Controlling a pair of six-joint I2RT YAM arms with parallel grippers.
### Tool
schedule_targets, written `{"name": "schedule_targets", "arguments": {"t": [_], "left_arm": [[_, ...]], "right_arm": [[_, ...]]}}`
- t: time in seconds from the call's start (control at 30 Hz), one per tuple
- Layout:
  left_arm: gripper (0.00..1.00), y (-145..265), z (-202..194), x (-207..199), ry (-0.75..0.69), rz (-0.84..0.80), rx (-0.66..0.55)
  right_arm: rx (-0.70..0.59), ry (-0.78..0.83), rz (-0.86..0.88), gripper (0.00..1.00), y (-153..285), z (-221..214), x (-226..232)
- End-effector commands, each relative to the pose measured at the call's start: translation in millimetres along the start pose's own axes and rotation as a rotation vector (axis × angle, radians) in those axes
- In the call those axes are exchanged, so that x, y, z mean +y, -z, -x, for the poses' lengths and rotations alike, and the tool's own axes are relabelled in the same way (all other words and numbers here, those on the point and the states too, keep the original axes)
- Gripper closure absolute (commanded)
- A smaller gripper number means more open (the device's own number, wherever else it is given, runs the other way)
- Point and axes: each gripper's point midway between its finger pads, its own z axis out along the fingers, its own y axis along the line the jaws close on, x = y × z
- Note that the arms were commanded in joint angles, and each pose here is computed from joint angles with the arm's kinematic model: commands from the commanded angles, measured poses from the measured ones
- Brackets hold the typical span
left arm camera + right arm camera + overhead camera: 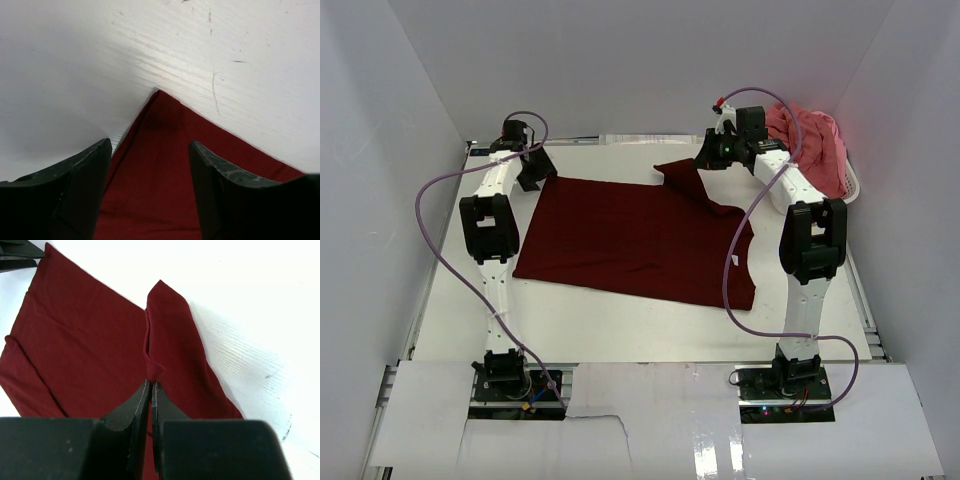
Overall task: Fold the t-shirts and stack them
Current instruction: Grap the side of the flattened tshirt furthest away from the robot with both arms
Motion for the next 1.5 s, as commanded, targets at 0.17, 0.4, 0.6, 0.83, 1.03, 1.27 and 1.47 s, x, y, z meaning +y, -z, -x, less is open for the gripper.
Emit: {"name": "schedule_targets", "arguments": {"t": [0.17, 0.4, 0.6, 0.83, 1.03, 1.27, 1.47], "left_arm": [[0.27, -6.9, 4.9, -1.8, -0.106, 0.056, -0.038], [0.28, -13.6, 3.8, -28.7, -0.238, 0.043, -0.086], [0.3, -24.0, -0.4, -28.4, -0.316, 0.083, -0.095], [0.37, -28.6, -1.5, -10.4, -0.302, 0.18, -0.11], [0.37, -21.3, 13.4, -9.1, -0.282, 0.218, -0.163], [0.36, -14.0, 20.4, -12.7, -0.28, 0.215, -0.186], [0.34, -0.6, 32.5, -8.2, -0.264, 0.264, -0.232]], "right_arm": [[-0.099, 0.077, 0.021, 0.92, 27.5, 39.3, 15.7], [-0.109, 0.081, 0.025, 0.92, 34.9, 43.2, 17.4], [-0.109, 0.079, 0.032, 0.92, 39.5, 41.8, 18.9], [-0.119, 0.085, 0.028, 0.92, 45.7, 44.5, 19.9], [-0.133, 0.084, 0.025, 0.92, 49.8, 50.8, 17.2], [-0.128, 0.076, 0.032, 0.92, 48.9, 49.7, 15.4], [-0.118, 0.071, 0.039, 0.92, 45.9, 45.5, 14.3]]}}
